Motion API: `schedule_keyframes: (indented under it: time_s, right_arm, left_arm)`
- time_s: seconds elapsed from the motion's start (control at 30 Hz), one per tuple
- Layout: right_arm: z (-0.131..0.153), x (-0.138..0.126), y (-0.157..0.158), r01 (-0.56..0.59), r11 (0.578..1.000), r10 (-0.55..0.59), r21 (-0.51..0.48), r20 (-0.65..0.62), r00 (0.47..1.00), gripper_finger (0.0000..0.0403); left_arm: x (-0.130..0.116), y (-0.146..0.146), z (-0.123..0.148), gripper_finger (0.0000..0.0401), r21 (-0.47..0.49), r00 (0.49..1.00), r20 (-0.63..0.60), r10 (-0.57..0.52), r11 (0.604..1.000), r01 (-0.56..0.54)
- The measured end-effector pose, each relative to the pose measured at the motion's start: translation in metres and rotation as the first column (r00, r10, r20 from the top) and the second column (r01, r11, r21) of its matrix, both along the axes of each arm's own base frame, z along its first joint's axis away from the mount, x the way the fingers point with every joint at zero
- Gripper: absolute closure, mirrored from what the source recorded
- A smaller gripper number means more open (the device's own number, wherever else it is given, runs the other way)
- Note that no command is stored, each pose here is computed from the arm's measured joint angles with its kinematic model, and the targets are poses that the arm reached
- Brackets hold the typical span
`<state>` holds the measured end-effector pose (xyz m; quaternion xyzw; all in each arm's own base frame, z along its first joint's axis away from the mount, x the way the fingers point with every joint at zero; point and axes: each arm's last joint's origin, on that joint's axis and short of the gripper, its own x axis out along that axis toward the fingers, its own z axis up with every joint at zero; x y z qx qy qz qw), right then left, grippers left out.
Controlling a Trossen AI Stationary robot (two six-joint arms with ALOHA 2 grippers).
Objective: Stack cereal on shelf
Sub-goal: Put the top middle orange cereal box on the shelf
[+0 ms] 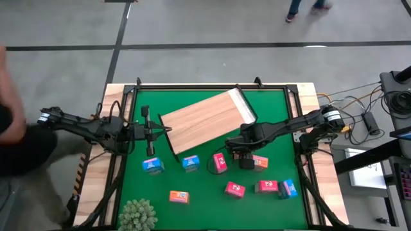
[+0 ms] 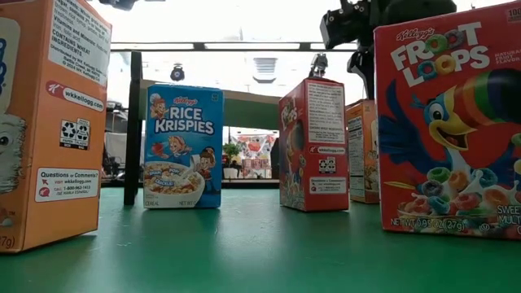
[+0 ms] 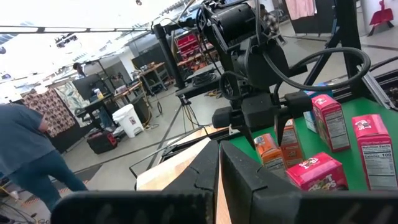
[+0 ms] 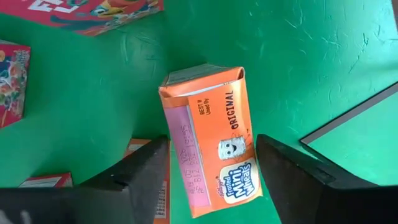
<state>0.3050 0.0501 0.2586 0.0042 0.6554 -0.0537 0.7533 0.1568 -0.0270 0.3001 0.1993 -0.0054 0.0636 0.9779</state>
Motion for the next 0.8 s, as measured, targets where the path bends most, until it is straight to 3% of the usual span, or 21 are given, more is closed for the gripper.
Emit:
schedule_keyframes:
  time_s: [0.43, 0.8]
  right_arm:
    - [0.002, -0.001, 0.000, 0.030, 1.000, -0.030, 0.006, 0.010, 1.000, 0.0263]
    - [0.034, -0.003, 0.000, 0.046, 0.998, -0.050, 0.047, 0.071, 0.996, 0.0277]
  left_arm:
    - [0.000, 0.000, 0.001, 0.0401, -0.009, 1.000, 0.007, -0.001, 1.000, 0.001]
    - [0.000, 0.000, 0.001, 0.0401, -0.014, 1.000, 0.008, -0.001, 1.000, 0.001]
